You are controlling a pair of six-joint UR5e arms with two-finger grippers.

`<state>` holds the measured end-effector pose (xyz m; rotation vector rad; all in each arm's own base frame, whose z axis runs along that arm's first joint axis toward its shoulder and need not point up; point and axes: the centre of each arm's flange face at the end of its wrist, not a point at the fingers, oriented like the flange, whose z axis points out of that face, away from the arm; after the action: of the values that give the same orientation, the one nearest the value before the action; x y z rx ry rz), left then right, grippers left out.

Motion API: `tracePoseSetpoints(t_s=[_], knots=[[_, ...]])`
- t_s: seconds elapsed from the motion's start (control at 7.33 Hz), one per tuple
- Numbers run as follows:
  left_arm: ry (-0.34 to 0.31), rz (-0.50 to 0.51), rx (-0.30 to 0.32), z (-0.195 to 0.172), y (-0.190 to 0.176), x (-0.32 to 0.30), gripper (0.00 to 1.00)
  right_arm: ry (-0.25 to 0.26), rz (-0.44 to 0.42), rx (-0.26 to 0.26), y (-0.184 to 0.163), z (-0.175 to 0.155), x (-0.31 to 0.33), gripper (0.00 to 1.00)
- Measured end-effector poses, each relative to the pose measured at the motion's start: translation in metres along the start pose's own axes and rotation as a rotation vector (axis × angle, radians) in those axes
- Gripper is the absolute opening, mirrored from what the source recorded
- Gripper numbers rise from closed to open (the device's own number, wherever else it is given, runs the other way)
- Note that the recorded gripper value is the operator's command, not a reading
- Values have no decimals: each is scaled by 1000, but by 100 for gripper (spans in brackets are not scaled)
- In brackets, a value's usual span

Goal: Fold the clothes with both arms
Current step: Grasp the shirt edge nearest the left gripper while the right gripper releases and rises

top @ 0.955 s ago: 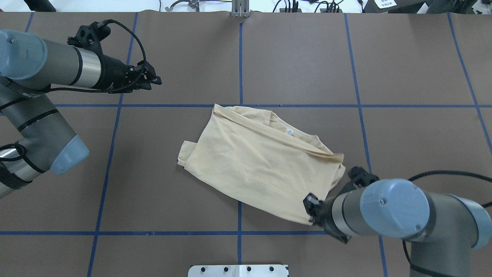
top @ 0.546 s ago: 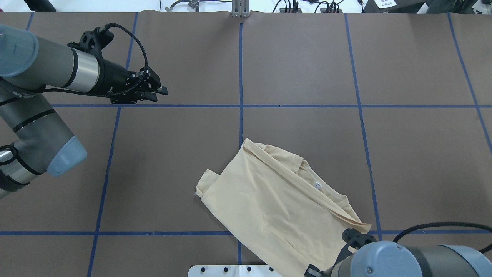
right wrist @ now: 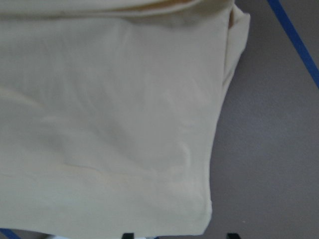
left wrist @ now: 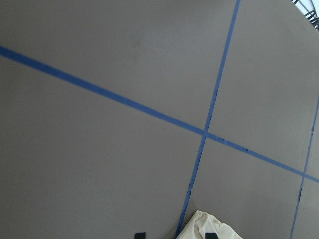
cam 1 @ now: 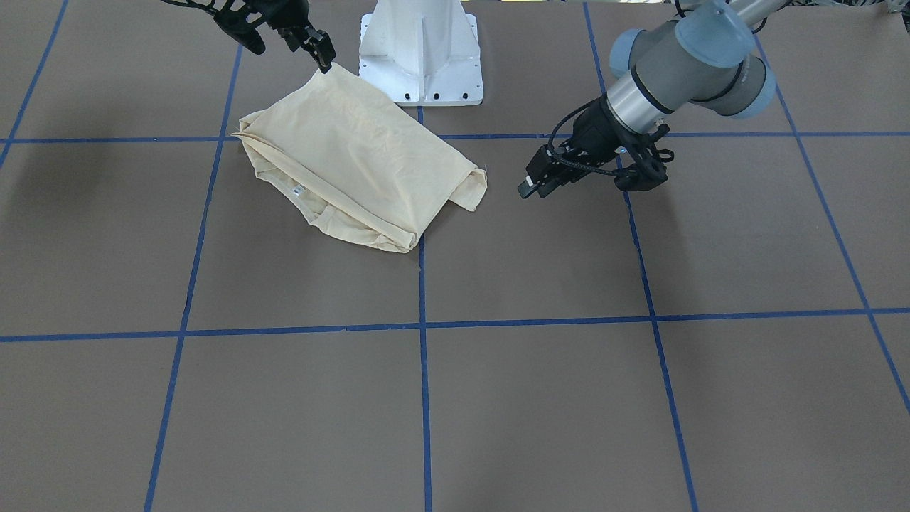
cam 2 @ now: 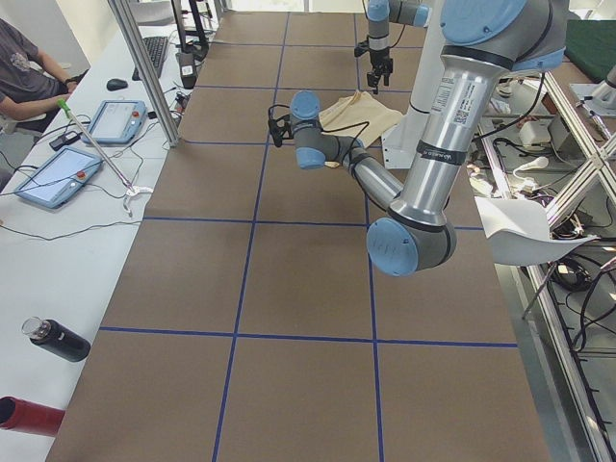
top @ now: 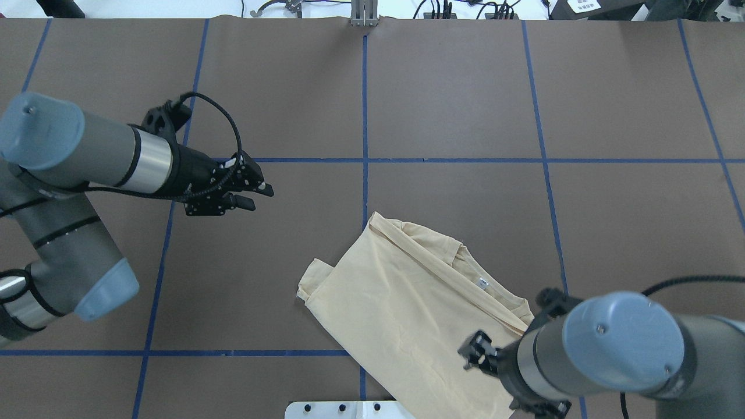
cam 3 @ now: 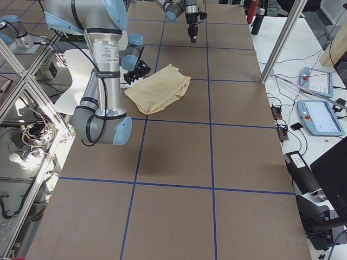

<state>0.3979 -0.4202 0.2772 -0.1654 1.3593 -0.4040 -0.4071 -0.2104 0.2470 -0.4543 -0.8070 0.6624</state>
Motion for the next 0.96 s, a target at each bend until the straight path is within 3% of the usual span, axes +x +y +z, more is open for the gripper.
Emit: tracePoseSetpoints(t_s=[0.14,0.41,0.68,0.96], knots=[[-34,-55,11,29,31,-8,50,-69,31,21,-36,-25,-39,100],[-147,-116,53,85,89,-11,50,-136,36,76,-119,-64,-94,100],[-205,-112,61,114,126,-16,54,-132,-11,118,-164,-70,-112,100],[-238,-110,64,124,136,-23,55,-112,-16,137,-178,-60,-124,100]])
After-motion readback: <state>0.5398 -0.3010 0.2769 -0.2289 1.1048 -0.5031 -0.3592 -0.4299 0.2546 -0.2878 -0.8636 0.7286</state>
